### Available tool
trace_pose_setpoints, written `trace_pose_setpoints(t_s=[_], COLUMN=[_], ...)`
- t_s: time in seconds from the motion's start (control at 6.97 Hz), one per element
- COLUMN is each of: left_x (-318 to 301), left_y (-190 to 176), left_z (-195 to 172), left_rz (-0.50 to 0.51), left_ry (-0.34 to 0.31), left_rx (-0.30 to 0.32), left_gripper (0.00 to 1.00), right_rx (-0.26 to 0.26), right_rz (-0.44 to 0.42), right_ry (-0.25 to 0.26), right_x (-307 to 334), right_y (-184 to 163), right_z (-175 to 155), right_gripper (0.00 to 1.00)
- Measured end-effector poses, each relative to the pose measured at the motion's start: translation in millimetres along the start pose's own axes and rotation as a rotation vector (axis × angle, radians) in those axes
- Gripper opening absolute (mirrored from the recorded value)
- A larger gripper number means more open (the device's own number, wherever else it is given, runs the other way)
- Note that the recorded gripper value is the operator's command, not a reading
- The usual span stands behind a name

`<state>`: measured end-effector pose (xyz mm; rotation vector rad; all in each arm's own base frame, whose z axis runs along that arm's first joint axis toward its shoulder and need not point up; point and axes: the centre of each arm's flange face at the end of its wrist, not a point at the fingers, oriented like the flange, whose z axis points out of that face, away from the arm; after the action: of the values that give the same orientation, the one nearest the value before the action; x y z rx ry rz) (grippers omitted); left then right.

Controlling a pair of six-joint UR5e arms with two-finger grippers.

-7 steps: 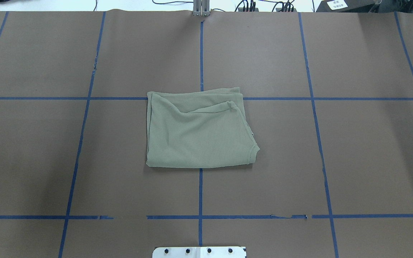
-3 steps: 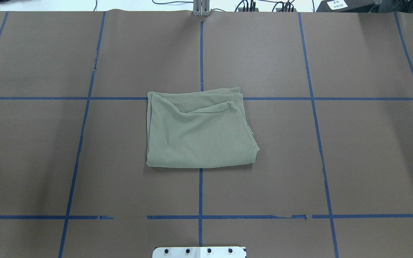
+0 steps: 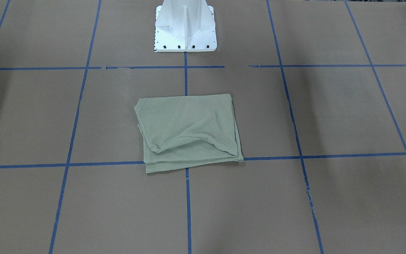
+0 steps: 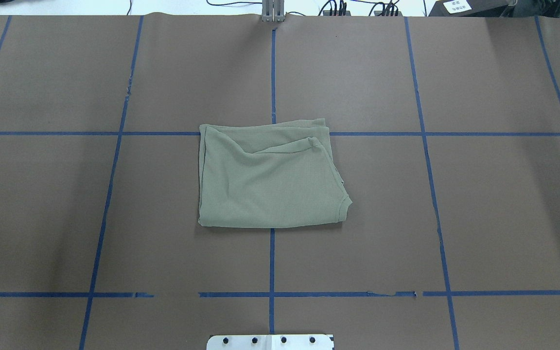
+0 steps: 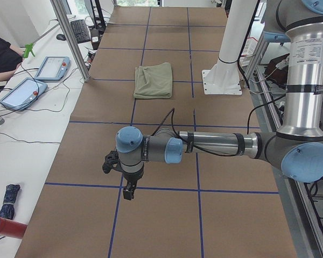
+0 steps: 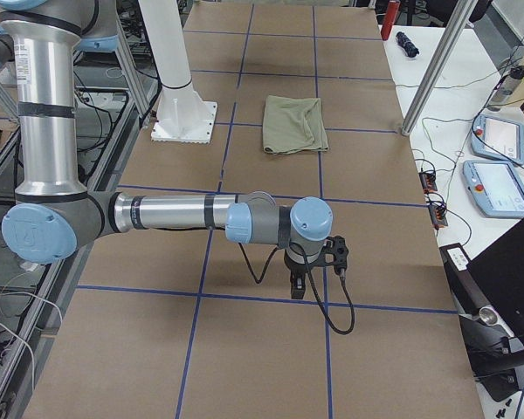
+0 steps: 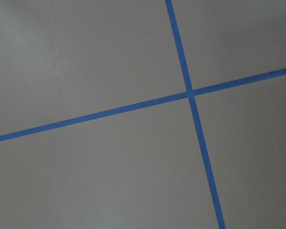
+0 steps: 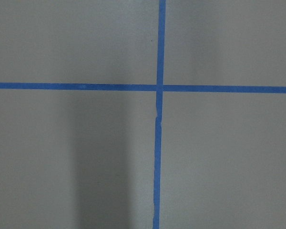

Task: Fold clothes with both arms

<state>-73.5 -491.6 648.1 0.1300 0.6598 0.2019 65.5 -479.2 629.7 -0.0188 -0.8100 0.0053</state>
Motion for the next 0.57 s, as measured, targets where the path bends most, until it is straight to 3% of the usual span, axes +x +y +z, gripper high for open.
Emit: trace_pose_setpoints(t_s=[0.57], left_x=[2], left_y=[-1], left_z=[-3], left_rz=[0.003], left_ry=[0.0], left_rx=[0.006], left_gripper=[1.0], right_rx=[-0.021], right_rz=[0.068], right_ry=[-0.006], right_x=[15], right_y=[40], right_z=[4], right_gripper=[1.0])
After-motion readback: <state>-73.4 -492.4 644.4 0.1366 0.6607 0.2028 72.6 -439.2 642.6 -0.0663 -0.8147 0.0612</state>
